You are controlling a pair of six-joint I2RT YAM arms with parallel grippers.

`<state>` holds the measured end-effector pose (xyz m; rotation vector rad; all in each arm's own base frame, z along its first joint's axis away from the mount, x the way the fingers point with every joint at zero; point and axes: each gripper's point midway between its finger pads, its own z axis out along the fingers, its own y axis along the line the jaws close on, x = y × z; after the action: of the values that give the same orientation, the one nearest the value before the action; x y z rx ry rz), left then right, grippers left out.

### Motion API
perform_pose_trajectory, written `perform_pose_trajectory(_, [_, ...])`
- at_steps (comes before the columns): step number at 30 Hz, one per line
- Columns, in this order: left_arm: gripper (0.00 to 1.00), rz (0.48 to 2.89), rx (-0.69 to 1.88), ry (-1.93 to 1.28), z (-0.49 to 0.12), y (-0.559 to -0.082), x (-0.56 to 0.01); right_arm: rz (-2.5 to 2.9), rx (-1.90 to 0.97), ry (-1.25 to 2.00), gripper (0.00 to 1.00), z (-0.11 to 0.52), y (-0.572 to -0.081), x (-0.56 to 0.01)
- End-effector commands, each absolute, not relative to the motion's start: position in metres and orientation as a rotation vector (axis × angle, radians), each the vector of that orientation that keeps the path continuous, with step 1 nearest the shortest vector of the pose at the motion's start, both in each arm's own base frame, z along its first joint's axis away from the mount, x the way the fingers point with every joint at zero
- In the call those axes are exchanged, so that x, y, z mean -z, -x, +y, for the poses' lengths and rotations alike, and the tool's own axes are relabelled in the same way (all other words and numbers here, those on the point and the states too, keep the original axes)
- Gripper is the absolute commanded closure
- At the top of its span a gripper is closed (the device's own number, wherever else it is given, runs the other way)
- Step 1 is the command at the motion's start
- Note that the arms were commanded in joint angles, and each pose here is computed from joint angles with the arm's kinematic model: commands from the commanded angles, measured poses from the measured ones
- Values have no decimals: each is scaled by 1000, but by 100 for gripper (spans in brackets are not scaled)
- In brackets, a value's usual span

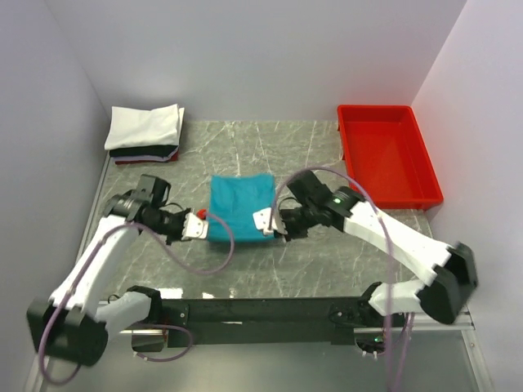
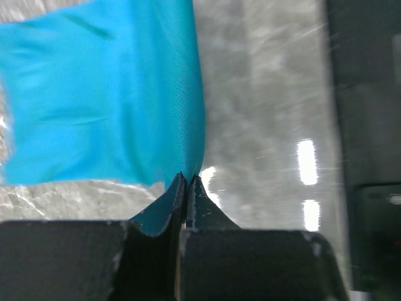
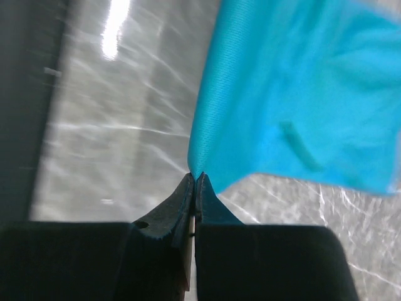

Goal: Fold and stack the t-shirts
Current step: Fold the tshirt

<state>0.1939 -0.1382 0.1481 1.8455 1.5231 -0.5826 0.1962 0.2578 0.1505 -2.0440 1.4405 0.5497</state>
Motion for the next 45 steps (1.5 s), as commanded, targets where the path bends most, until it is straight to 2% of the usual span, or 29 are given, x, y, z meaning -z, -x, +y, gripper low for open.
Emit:
perform_pose_trajectory(1, [100, 1515, 739, -1795, -143, -140, -182, 1424, -663, 1966, 100, 251, -159, -190])
perform_pose_trajectory(5, [100, 1548, 733, -1750, -144, -142, -204, 1432, -649, 1987, 100, 247, -166, -191])
perform_pose_trajectory(11, [99, 1589, 714, -1734, -151, -189, -197, 1474, -632, 2014, 100, 242, -202, -176])
perform_pose_trajectory(26, [99, 1613, 739, -1811, -160, -267, -156, 1599, -647, 2048, 100, 235, -260, -135])
perform_pose_trajectory(45, [99, 1720, 800, -1715, -164, -357, -108, 1785, -653, 2031, 100, 236, -347, -88])
